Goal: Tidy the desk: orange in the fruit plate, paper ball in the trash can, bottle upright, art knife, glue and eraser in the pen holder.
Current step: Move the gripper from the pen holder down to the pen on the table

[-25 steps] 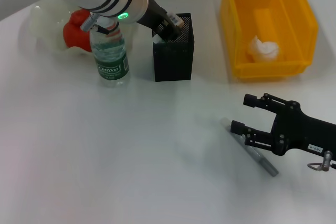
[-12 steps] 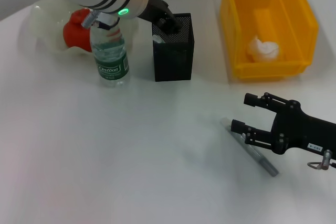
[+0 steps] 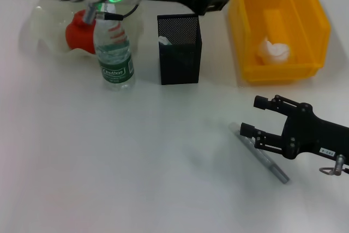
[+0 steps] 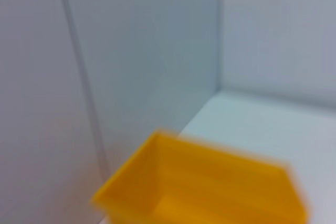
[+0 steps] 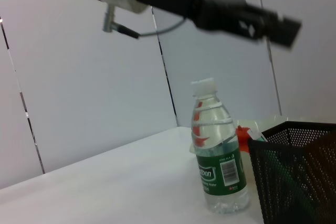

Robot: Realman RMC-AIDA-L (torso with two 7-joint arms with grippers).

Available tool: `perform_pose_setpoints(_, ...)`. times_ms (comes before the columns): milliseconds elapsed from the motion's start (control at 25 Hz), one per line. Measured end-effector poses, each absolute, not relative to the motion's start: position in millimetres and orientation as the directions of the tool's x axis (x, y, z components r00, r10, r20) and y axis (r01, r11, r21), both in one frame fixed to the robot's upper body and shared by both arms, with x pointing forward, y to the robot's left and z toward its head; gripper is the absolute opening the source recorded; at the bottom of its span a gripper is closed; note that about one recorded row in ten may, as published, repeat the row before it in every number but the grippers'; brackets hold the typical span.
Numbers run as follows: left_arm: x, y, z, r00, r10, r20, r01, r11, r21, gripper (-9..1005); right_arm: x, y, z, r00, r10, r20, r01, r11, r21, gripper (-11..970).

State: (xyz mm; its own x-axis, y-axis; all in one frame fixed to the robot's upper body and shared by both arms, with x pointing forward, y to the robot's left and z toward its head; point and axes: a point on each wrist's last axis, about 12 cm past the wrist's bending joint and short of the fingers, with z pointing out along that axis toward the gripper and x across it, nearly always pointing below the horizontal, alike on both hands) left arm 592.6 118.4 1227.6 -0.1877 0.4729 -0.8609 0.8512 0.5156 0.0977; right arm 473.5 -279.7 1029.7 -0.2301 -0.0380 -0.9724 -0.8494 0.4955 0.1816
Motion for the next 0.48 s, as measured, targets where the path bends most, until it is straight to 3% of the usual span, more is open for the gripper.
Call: perform_pose_setpoints(480,574.1,169.9,1216.0,-0.154,0.197,-0.968,0.955,0.281,-0.095,463,477.7,-277.3,1032.2,-0.22,-0.039,-0.975,-0.856,0.487,0.174,761)
